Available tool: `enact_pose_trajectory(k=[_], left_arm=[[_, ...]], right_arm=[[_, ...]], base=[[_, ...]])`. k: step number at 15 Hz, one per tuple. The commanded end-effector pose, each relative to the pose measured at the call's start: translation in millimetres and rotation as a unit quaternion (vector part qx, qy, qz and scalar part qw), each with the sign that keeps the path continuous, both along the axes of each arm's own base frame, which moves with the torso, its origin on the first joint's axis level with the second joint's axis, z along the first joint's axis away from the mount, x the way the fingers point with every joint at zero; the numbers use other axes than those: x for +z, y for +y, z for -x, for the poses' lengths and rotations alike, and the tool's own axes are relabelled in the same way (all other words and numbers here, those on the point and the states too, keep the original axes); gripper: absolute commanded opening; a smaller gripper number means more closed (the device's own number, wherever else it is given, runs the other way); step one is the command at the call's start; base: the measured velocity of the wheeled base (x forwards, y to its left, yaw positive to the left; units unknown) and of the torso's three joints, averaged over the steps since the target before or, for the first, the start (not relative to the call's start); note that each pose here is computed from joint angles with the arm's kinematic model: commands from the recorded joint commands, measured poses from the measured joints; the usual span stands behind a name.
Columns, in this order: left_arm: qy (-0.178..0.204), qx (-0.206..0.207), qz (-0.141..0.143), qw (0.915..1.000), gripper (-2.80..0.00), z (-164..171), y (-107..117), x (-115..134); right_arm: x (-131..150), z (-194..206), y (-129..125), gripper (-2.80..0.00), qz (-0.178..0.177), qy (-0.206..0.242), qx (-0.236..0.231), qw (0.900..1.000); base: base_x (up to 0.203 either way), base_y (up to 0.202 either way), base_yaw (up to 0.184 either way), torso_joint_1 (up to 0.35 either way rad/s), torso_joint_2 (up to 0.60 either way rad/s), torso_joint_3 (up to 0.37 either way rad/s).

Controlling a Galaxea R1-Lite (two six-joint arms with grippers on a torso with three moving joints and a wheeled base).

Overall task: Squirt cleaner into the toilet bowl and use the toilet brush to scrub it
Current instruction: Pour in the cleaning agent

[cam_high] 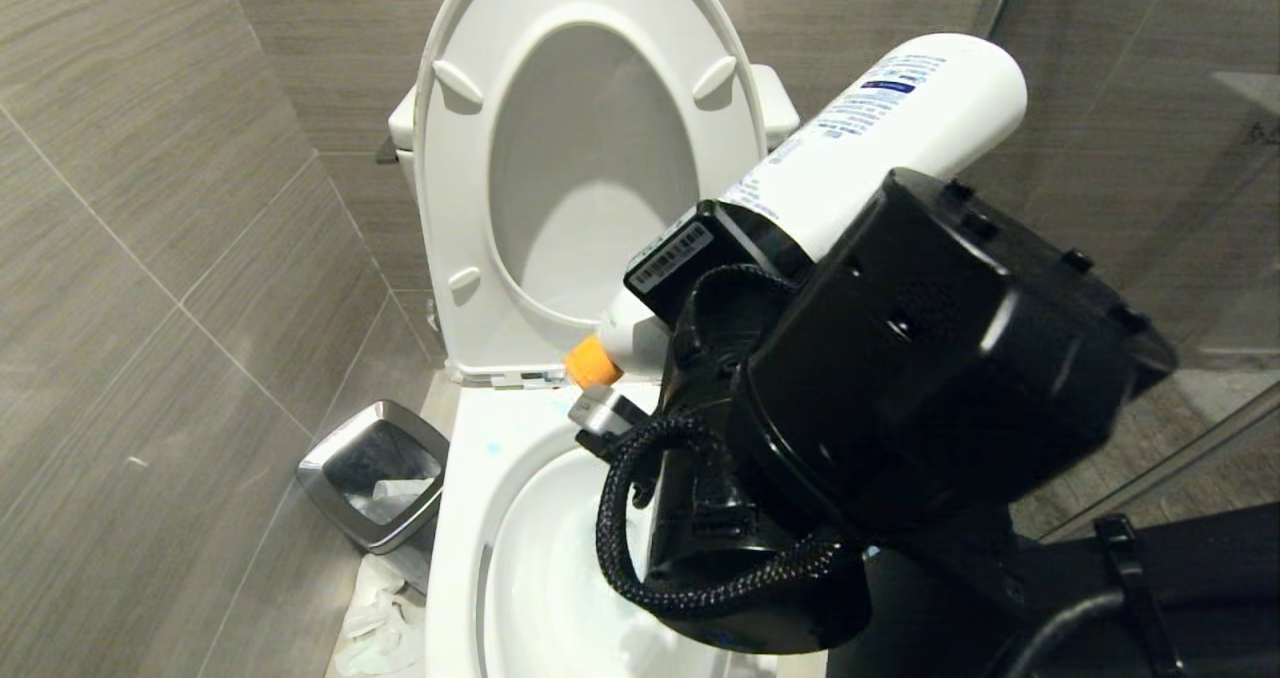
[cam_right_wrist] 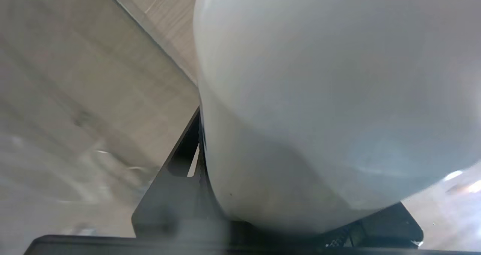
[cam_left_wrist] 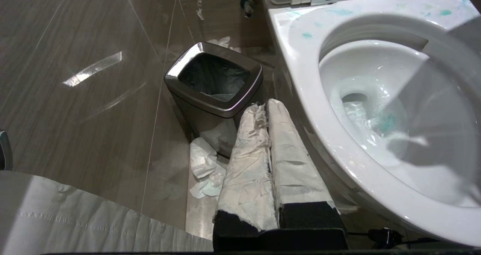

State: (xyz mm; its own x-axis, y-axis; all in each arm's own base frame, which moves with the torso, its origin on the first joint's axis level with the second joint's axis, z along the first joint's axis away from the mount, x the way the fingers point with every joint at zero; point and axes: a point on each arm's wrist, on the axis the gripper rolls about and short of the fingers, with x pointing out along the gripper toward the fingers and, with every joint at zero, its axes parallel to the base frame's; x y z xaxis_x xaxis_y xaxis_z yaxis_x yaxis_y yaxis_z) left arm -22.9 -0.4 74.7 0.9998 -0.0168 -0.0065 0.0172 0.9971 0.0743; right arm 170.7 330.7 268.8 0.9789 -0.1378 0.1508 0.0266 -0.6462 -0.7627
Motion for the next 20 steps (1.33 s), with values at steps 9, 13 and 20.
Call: enact_pose_trajectory(k=[9, 13, 20], left_arm=[[0.001, 0.0, 0.0, 1.0, -2.8, 0, 0, 0], [0.001, 0.0, 0.0, 1.0, -2.8, 0, 0, 0], [0.001, 0.0, 0.0, 1.0, -2.8, 0, 0, 0]], right_arm=[[-7, -6, 4, -2.8, -0.064, -0.029, -0.009, 0.997], [-7, -14, 5, -2.8, -0.067, -0.032, -0.017, 0.997], [-6, -24, -2, -2.8, -0.07, -0.035, -0.032, 0.996]], base=[[0.0, 0.0, 0.0, 0.0, 0.0, 0.0], [0.0, 0.0, 0.0, 0.0, 0.0, 0.0], [0.0, 0.0, 0.0, 0.0, 0.0, 0.0]])
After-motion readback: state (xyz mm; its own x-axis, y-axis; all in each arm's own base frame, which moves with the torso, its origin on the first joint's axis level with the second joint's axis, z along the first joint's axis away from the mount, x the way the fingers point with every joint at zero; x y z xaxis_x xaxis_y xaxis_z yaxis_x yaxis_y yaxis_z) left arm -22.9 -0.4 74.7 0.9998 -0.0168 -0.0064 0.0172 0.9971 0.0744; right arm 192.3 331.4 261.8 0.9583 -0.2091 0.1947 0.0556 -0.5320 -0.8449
